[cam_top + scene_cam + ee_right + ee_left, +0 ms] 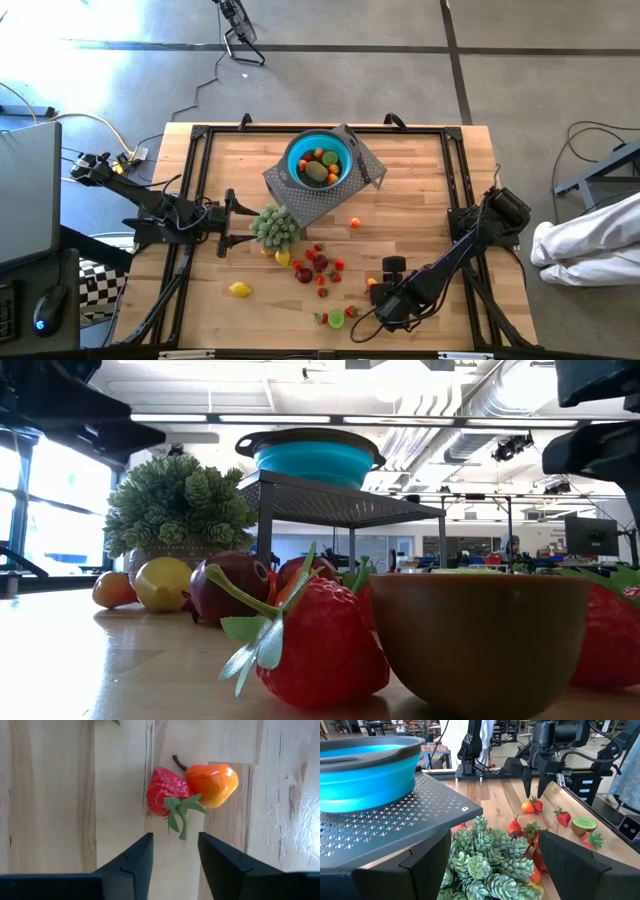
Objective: Pick & Place Fruit
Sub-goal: Put the strawberry into the blue strainer bowl on the shelf
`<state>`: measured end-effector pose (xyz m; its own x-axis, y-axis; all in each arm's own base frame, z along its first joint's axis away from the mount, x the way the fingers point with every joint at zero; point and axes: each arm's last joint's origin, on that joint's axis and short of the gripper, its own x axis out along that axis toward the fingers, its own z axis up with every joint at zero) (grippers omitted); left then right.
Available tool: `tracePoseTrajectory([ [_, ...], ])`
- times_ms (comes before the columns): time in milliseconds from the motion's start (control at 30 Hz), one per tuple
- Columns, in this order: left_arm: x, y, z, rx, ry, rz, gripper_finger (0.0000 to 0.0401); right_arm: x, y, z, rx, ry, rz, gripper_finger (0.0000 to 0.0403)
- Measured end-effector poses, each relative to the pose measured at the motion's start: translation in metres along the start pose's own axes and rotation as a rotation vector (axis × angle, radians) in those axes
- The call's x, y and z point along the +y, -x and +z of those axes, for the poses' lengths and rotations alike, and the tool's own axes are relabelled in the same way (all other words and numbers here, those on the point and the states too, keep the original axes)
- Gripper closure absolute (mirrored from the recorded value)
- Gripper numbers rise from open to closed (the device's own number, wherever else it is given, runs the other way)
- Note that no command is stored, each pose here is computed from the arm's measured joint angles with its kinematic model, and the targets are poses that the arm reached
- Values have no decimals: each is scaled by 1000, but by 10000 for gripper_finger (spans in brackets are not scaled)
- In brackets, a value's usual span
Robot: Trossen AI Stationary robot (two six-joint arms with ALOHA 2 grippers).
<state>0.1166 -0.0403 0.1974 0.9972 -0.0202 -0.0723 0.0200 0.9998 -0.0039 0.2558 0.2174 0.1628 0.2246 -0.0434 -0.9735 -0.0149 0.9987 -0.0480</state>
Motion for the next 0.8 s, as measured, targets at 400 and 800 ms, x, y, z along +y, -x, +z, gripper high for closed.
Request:
tracePoseTrajectory([
  [400,0,0,-1,11,-5,0,107,1,0,2,-19,-50,14,298],
  [800,0,0,-1,10,-4,0,107,2,0,3,-43,-54,7,298],
])
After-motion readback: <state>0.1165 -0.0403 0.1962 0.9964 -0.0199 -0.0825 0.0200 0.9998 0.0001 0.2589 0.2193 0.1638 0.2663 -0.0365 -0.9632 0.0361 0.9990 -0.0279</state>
